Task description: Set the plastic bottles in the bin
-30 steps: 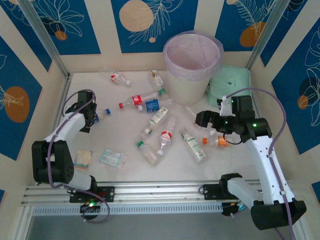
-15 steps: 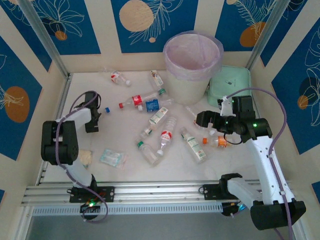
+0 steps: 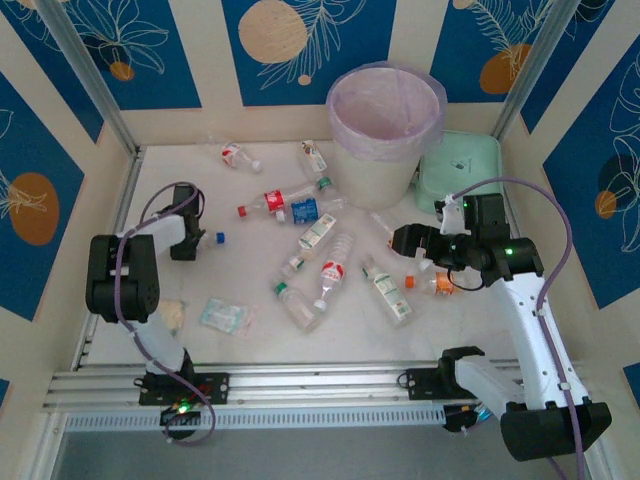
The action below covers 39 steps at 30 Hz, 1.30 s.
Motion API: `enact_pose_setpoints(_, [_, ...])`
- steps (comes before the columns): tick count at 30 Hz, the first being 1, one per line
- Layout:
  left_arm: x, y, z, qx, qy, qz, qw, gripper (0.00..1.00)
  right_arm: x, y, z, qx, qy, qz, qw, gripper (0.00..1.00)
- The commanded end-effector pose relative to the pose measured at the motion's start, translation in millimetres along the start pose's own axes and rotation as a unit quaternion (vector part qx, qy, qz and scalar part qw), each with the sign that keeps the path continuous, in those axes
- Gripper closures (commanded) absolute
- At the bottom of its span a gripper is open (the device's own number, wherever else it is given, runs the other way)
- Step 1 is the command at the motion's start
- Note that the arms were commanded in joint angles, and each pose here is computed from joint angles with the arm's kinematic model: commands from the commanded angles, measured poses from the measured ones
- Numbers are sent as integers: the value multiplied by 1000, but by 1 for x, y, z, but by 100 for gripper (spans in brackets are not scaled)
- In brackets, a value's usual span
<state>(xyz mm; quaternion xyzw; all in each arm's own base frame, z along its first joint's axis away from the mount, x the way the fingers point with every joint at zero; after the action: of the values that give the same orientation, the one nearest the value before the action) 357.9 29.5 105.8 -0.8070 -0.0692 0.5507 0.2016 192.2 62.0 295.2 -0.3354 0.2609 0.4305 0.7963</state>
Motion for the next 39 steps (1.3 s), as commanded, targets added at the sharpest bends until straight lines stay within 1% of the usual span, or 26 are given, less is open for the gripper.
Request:
enact_pose_setpoints(1, [-28,-14,-20,134,55,-4,989,33,-5,3,11,-1,-51,12,999,1])
enact_pose_setpoints(2, [-35,-14,-23,164,71,3,984,33,-4,3,15,-4,-75,19,997,1])
enact_pose_setpoints(4, [-51,-13,-28,225,116,18,967,33,-1,4,26,-11,-137,38,990,3])
enact_pose_setpoints(6, [-69,-7,-32,274,188,41,942,33,3,4,39,-21,-199,64,978,5])
enact_pose_setpoints(7, [-79,-4,-34,293,222,49,929,34,4,4,45,-28,-219,74,973,5])
enact_pose_setpoints(8, [-89,1,-36,317,263,56,910,34,4,3,52,-40,-235,80,968,6])
enact_pose_setpoints(9, [-101,6,-38,338,306,62,888,36,4,2,59,-52,-244,84,965,6])
enact_pose_setpoints(10, [-112,12,-41,363,350,67,861,42,4,1,64,-62,-251,87,962,6])
enact_pose_setpoints(11, [-126,19,-45,394,402,72,824,45,4,-1,71,-75,-261,92,958,7])
enact_pose_setpoints(12, [-142,28,-48,426,448,80,782,45,4,-3,76,-86,-270,95,954,8])
enact_pose_setpoints(14, [-168,44,-51,482,495,82,718,46,9,-6,84,-100,-280,104,949,14])
enact_pose_setpoints(15, [-177,49,-50,503,491,76,707,46,13,-9,86,-99,-276,107,950,16])
enact_pose_setpoints(16, [-181,49,-48,509,472,69,716,44,16,-11,86,-93,-266,111,953,18])
enact_pose_setpoints(17, [-181,45,-43,495,440,65,746,42,21,-13,86,-86,-251,113,958,19])
enact_pose_setpoints(18, [-176,37,-36,470,398,59,785,36,24,-14,83,-78,-234,111,963,20])
enact_pose_setpoints(19, [-169,31,-29,453,356,45,816,27,27,-15,81,-72,-222,108,966,20])
enact_pose_setpoints(20, [-161,25,-22,436,314,27,843,20,29,-14,77,-68,-213,105,969,20])
enact_pose_setpoints(21, [-151,22,-19,427,286,16,858,14,32,-12,74,-64,-208,106,970,19])
enact_pose_setpoints(23, [-130,17,-21,412,238,18,880,3,35,-9,69,-57,-193,111,973,19])
enact_pose_setpoints(26, [-95,16,-32,354,177,49,917,1,37,-7,62,-56,-164,118,978,17])
enact_pose_setpoints(29, [-64,19,-42,285,130,61,948,1,36,-5,56,-59,-140,112,982,16])
enact_pose_setpoints(32, [-44,23,-40,227,84,62,968,0,32,-2,52,-59,-126,107,985,15])
enact_pose_setpoints(35, [-28,28,-36,191,75,57,977,1,28,2,47,-62,-115,101,986,15])
enact_pose_setpoints(37, [-20,32,-34,183,63,62,979,1,26,3,44,-63,-108,98,987,15])
enact_pose_setpoints(39, [-12,36,-29,180,50,67,980,3,25,3,40,-62,-102,97,988,15])
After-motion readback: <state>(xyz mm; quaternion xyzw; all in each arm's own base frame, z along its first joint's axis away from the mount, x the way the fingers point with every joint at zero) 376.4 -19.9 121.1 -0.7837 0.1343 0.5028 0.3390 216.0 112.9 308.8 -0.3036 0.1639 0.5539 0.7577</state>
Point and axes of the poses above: each hand's point on the last joint's axis, 136 mm out from that joint toward the fingers, its own x axis out along the fingers, its own z axis along the line the jaws close on, y = z × x, the point moved 8 cm from there along -x, back along the fingers, and after that the axes turned 13 degrees about x, right-handed, at the moved point
